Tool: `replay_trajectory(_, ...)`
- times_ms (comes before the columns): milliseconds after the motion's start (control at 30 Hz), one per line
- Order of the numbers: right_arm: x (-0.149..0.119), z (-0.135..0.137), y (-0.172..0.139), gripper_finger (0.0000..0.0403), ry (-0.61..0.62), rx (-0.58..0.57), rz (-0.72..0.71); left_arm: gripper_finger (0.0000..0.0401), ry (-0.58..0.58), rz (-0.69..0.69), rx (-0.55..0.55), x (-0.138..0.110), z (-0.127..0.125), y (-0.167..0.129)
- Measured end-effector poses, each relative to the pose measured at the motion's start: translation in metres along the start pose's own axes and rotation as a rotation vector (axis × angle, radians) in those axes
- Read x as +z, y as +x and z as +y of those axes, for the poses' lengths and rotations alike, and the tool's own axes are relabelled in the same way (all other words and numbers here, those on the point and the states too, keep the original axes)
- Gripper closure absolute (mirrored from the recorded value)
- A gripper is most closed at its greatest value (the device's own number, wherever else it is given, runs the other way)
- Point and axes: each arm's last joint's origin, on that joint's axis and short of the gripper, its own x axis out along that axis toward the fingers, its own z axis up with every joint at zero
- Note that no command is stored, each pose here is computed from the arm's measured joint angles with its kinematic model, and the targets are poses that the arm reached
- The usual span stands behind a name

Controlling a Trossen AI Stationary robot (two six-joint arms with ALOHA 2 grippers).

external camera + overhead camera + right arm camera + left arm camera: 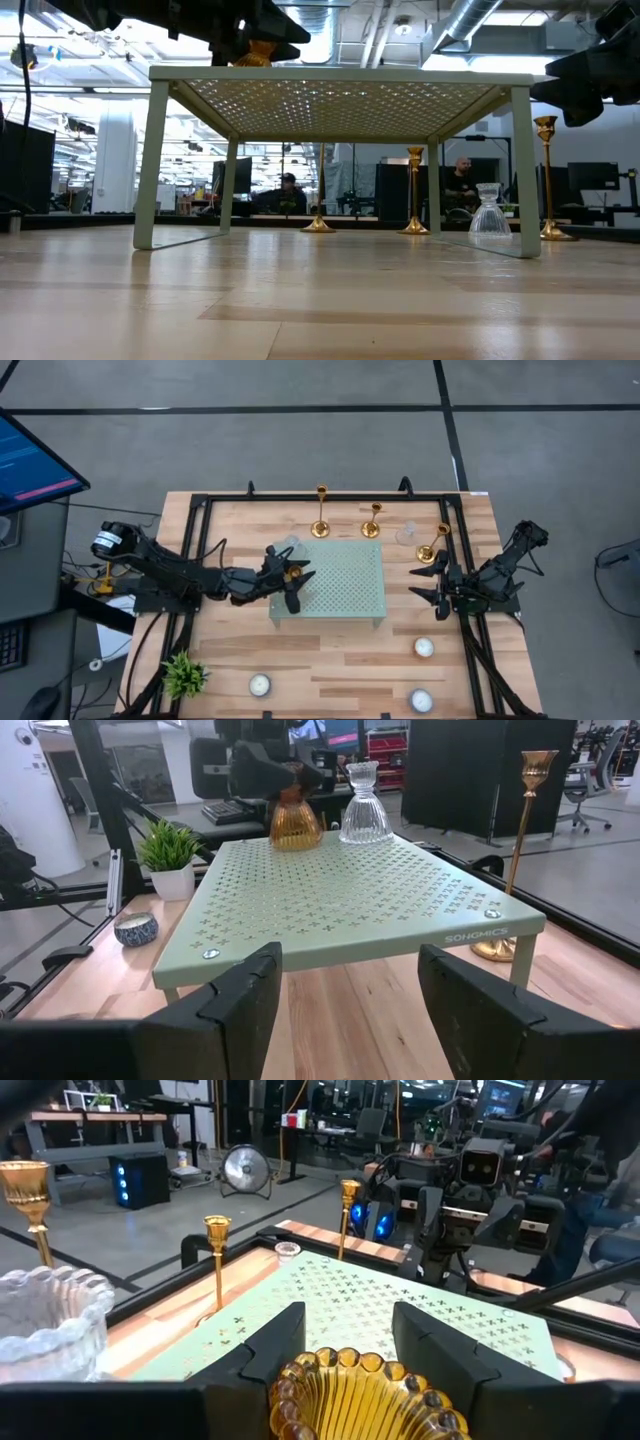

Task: Pick & Place candle stick holders
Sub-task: Put the yellow glass candle holder on the shelf

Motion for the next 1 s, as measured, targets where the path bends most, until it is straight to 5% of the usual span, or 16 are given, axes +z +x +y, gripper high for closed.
replay_trajectory(267, 0.0, 0.0, 0.0, 0.0177, 0.0, 0.0, 0.0, 0.0252, 0.006, 0.0, -0.003, 0.0, 0.0, 0.0)
replay_trajectory(1000, 0.0, 0.0, 0.0, 0.0177, 0.001, 0.0, 0.0, 0.0128, 0.084, 0.031, -0.036, 0.014, 0.006, -0.014)
